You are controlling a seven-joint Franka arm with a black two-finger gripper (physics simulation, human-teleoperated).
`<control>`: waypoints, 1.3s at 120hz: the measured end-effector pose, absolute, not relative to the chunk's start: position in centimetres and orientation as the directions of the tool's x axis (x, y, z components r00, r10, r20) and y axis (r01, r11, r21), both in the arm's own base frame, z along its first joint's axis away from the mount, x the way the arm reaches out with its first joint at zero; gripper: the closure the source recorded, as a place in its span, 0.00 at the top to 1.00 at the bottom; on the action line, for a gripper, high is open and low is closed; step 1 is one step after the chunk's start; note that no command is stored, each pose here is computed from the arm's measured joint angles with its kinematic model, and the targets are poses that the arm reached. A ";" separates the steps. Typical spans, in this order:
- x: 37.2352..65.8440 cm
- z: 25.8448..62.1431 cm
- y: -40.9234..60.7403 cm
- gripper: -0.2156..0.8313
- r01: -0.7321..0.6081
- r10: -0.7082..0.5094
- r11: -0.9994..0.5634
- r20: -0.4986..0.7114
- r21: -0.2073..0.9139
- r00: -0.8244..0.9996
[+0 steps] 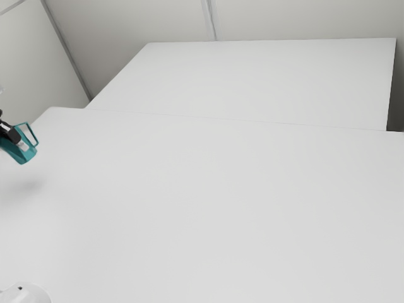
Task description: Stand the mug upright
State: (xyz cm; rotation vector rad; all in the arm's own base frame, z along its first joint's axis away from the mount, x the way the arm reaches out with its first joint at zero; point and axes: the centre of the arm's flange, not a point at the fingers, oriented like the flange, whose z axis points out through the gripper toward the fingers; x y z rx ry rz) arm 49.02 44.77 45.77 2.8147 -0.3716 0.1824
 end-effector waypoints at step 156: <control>53.7 47.1 4.3 0.05 -0.375 -0.370 -0.927 -0.115 -0.023 0.922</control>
